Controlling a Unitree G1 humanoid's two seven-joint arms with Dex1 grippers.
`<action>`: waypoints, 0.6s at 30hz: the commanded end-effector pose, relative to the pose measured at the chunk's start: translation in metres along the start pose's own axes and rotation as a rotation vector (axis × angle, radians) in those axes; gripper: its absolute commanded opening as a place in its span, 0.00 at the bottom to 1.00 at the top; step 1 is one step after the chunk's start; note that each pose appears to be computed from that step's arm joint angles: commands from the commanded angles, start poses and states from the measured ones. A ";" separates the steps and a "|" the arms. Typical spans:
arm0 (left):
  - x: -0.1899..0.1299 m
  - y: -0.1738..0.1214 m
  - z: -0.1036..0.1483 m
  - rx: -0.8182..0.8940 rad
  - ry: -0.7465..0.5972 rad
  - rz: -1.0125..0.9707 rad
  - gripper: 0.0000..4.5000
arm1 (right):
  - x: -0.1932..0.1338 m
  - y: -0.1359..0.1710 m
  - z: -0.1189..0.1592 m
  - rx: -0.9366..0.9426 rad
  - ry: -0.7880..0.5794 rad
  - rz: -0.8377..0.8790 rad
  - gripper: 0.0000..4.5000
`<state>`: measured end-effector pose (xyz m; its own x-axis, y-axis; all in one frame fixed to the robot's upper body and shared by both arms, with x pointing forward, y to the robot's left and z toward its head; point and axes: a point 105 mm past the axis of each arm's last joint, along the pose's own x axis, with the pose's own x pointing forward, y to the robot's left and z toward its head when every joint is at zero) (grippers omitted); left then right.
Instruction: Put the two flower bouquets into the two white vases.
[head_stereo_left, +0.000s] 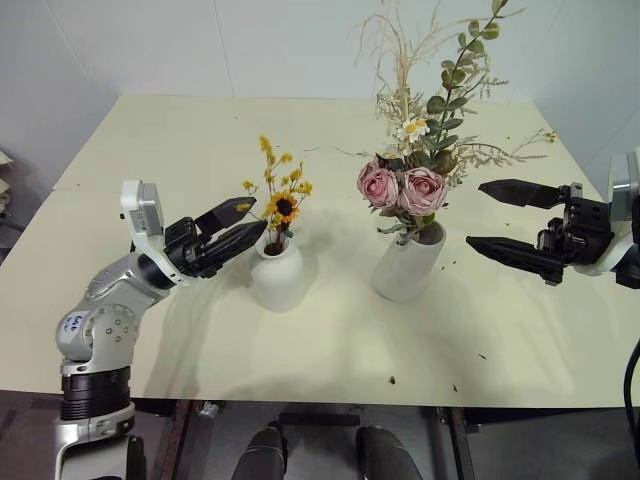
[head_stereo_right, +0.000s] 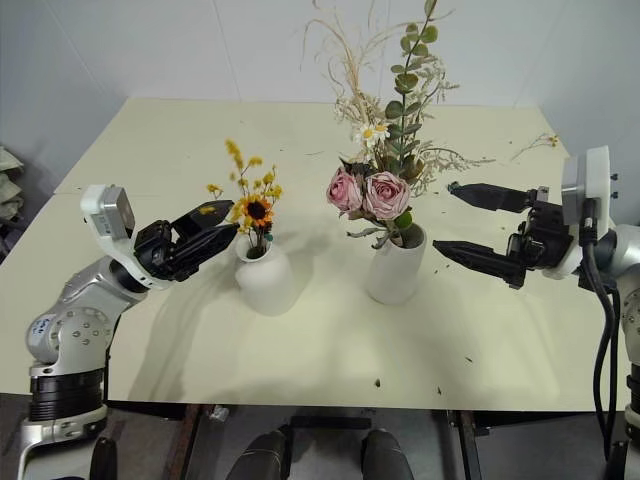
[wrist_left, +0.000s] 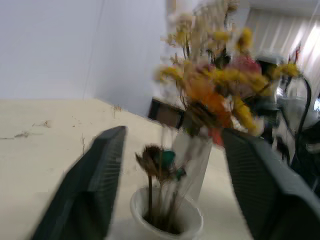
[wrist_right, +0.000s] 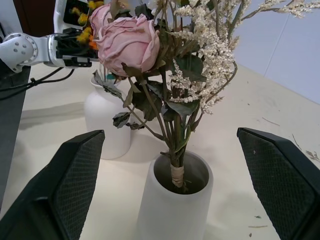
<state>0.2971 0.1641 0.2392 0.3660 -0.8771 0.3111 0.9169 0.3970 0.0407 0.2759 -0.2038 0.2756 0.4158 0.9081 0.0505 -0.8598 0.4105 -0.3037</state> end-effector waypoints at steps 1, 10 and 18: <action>-0.016 0.004 0.014 0.141 0.093 0.000 0.97 | -0.003 -0.004 0.008 -0.042 -0.028 -0.009 1.00; -0.061 0.023 0.055 0.288 0.230 0.037 0.99 | -0.016 -0.018 0.005 -0.035 -0.027 -0.061 1.00; -0.067 0.036 0.049 0.295 0.272 0.006 0.99 | -0.027 0.002 -0.013 -0.051 0.089 -0.006 1.00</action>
<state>0.2967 0.2522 0.2665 0.4434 -0.8950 0.0491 0.8479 0.4366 0.3006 0.2762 -0.2289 0.2473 0.4487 0.8932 -0.0291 -0.8639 0.4251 -0.2701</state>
